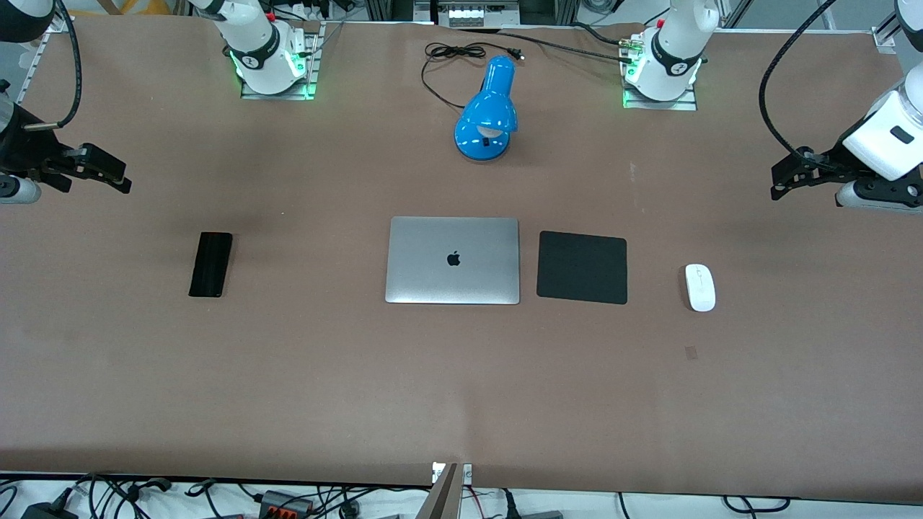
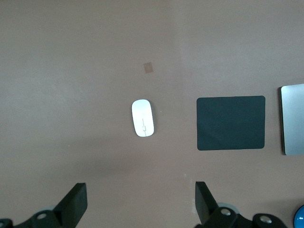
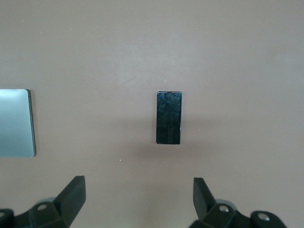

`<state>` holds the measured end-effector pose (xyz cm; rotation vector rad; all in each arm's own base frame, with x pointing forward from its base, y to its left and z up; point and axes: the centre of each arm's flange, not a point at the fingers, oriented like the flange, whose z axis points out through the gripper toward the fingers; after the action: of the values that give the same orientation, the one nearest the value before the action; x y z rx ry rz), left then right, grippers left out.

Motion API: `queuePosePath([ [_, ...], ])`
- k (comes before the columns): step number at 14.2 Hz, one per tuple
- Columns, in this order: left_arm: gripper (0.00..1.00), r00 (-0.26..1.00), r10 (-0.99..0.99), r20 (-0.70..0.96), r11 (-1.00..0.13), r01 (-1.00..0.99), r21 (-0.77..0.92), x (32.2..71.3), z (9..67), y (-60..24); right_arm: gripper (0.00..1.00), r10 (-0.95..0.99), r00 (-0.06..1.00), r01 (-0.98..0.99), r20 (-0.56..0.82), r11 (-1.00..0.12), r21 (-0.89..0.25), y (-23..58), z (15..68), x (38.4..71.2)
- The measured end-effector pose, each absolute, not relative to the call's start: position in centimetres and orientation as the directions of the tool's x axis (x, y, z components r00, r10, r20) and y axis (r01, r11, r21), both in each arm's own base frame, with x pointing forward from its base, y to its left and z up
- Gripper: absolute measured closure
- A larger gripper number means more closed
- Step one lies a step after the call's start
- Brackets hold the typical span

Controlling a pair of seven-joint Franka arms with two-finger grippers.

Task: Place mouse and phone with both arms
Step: 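Lower the left gripper to the white mouse while the right gripper reaches the phone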

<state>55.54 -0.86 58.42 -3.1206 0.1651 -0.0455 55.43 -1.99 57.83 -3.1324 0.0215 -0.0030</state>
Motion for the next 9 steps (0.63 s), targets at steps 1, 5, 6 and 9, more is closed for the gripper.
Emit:
queuePosePath([
  [1, 0.00, 0.994, -0.107, 0.028, -0.994, -0.106, -0.018, 55.5, 58.4, -0.9, 0.00, -0.014, 1.000, -0.014, 0.002, -1.000, -0.009, -2.0, 57.8, 55.4],
  [5, 0.00, 0.994, -0.107, 0.028, -0.994, -0.107, -0.018, 55.5, 58.4, -1.0, 0.00, -0.014, 1.000, -0.014, -0.001, -1.000, -0.009, -2.0, 57.7, 55.4],
  [6, 0.00, 0.994, -0.106, 0.028, -0.994, -0.106, -0.018, 55.5, 58.4, -0.9, 0.00, -0.014, 1.000, -0.014, -0.004, -1.000, -0.009, -2.0, 57.6, 55.4],
  [9, 0.00, 0.995, -0.097, 0.022, -0.995, -0.097, -0.017, 55.5, 58.3, -0.4, 0.00, -0.017, 1.000, -0.018, -0.020, -1.000, -0.009, -2.2, 56.8, 55.6],
])
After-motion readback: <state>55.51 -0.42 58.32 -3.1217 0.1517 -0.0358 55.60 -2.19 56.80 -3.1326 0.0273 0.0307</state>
